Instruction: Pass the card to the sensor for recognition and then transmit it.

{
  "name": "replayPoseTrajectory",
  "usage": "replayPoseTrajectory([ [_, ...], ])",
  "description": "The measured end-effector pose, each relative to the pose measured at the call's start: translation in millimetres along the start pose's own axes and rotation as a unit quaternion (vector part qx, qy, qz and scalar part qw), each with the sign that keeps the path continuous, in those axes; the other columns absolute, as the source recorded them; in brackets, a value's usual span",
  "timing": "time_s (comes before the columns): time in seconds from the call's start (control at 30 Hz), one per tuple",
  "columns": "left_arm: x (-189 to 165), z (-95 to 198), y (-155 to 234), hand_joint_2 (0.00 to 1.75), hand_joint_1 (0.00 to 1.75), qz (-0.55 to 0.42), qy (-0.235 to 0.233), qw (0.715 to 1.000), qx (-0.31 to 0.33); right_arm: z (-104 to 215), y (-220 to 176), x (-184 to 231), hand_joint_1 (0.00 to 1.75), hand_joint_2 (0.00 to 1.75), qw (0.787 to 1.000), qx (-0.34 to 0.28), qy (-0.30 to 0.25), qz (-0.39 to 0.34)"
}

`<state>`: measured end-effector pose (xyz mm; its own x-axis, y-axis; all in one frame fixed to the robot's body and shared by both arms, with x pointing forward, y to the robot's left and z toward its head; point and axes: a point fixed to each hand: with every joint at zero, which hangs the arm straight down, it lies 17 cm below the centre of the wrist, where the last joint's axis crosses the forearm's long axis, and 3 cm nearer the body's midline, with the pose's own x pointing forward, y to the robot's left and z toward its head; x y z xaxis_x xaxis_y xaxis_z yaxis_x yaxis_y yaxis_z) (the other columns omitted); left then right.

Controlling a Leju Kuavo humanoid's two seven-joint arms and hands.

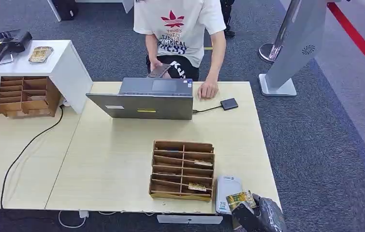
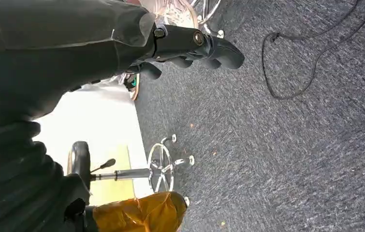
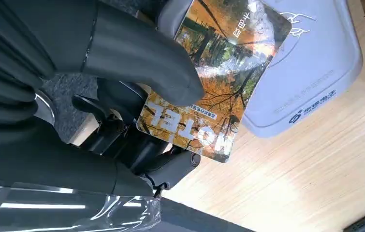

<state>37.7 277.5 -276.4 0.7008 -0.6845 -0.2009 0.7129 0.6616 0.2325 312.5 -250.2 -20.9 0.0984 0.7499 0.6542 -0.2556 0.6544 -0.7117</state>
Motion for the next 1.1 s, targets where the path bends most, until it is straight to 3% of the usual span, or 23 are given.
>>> replayPoseTrajectory([
  [0.6,0.1,0.0,-0.2,1.75,0.00,0.001,0.000,1.000,0.000,-0.7,-5.3,5.3,1.75,1.75,1.000,-0.013,-0.012,-0.006],
  [0.73,0.1,0.2,-0.8,1.75,0.00,0.008,0.001,1.000,-0.002,-4.6,-28.1,29.7,1.75,1.75,0.995,-0.064,-0.051,-0.054],
  [0.93,0.1,0.2,-1.0,1.75,0.00,0.009,0.001,1.000,-0.002,-5.5,-37.8,41.0,1.75,1.75,0.991,-0.085,-0.065,-0.076],
  [1.1,0.5,0.4,-1.4,1.75,0.00,0.010,0.001,1.000,-0.003,-1.5,-91.8,69.5,1.75,1.75,0.954,-0.195,-0.114,-0.197],
])
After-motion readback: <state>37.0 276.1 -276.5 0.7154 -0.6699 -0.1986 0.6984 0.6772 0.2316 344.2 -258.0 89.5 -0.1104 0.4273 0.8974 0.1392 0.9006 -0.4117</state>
